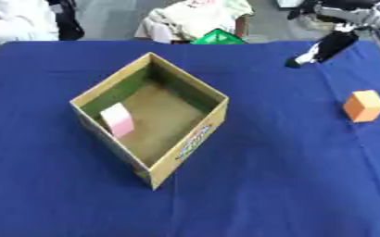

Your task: Pick up objects on the table and place them in the box.

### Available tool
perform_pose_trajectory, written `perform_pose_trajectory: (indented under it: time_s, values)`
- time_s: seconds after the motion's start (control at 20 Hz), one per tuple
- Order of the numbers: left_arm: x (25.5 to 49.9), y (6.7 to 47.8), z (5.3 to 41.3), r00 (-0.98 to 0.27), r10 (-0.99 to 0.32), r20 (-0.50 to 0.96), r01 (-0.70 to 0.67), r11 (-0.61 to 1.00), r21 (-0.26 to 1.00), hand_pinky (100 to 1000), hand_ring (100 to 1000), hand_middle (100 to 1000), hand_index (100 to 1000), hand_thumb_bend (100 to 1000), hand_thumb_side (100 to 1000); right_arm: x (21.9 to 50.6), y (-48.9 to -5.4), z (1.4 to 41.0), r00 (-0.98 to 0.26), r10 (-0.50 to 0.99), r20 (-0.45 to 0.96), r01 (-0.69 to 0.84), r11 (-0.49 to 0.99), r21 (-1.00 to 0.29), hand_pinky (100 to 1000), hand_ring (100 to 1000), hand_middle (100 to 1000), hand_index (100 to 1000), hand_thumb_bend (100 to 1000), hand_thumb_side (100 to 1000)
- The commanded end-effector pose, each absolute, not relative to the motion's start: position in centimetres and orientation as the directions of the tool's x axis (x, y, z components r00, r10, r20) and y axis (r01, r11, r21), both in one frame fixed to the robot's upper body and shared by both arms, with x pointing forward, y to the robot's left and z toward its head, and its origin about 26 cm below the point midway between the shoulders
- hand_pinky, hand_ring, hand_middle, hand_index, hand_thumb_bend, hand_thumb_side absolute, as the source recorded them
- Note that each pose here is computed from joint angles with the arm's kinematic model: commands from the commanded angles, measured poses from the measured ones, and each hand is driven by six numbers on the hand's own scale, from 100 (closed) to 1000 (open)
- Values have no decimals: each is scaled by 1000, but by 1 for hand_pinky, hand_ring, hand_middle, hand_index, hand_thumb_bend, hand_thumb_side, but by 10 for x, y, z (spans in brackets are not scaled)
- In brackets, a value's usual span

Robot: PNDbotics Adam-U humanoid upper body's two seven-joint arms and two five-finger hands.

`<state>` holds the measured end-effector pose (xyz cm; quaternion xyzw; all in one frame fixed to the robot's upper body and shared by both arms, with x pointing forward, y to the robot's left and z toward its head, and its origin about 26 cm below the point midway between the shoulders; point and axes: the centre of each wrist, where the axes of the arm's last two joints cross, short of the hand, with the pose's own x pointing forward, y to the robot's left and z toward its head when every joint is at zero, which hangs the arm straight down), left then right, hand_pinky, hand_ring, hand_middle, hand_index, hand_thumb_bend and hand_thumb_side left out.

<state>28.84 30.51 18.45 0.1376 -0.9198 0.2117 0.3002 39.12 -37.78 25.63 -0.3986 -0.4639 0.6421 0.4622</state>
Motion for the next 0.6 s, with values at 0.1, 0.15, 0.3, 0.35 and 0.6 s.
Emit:
perform_pose_trajectory:
  time_s: [0.1,0.15,0.3,0.35,0.6]
  values:
    - [286,310,194,-795,-154,586,-385,876,-292,846,662,730,851,539,959,377,-400,279,-222,968,-114,-223,-164,-961,843,942,896,937,584,442]
    - [286,310,194,-795,-155,587,-386,875,-292,846,662,730,851,538,959,375,-403,278,-219,969,-110,-236,-162,-958,847,944,900,940,582,424]
    - [286,310,194,-794,-156,587,-388,875,-291,846,662,730,851,539,958,372,-412,276,-211,972,-99,-277,-157,-948,850,945,900,945,575,401]
    - [286,310,194,-794,-157,587,-388,874,-291,846,662,730,851,540,958,371,-415,275,-208,973,-96,-291,-155,-944,852,946,904,949,573,399]
    - [286,311,194,-793,-163,586,-393,873,-289,846,663,731,851,540,957,363,-432,267,-179,981,-73,-380,-138,-915,870,954,919,969,572,384]
